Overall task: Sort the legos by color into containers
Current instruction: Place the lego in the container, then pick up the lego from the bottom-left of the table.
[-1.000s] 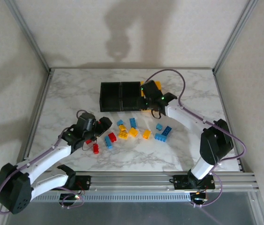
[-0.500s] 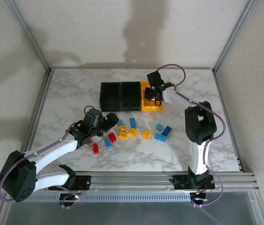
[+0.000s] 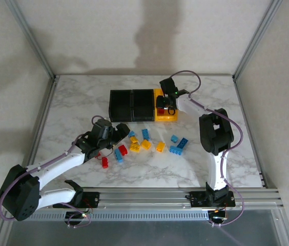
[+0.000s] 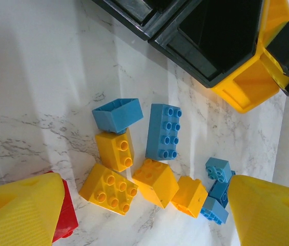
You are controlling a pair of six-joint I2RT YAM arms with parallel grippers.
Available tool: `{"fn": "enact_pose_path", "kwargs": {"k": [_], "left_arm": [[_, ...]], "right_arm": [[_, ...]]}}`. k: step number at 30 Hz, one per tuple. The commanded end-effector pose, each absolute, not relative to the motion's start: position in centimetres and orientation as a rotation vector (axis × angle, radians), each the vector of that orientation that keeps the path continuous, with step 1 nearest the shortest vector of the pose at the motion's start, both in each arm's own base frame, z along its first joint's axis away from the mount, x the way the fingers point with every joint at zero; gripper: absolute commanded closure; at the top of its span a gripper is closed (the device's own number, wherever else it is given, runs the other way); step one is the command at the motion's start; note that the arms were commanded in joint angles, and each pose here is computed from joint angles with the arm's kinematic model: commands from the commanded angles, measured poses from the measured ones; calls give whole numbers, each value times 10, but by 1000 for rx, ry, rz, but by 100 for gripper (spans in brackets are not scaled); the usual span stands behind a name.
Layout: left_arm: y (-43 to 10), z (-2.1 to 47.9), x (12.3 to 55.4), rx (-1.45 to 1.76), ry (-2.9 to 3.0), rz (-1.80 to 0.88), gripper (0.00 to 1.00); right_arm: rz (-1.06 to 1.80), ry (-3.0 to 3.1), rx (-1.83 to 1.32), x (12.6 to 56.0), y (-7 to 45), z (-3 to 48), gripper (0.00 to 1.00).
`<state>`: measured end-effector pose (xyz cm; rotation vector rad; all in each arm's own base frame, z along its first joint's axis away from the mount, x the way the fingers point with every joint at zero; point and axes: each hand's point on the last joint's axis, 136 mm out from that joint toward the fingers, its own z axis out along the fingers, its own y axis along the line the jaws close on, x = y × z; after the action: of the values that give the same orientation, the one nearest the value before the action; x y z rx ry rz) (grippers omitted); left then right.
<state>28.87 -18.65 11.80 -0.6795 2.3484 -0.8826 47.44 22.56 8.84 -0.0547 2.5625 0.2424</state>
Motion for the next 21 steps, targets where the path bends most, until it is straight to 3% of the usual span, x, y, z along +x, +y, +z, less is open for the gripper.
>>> {"fn": "enact_pose_path", "kwargs": {"k": [1, 11, 21], "left_arm": [[-188, 126, 293, -687, 2328, -869, 17], [-163, 122, 281, -734, 2368, -719, 18], [-127, 124, 270, -811, 2363, -520, 20]], "right_arm": [[266, 2544, -48, 481, 229, 95, 54], [377, 2415, -69, 456, 227, 165, 48], [530, 2359, -190, 395, 247, 184, 48]]}}
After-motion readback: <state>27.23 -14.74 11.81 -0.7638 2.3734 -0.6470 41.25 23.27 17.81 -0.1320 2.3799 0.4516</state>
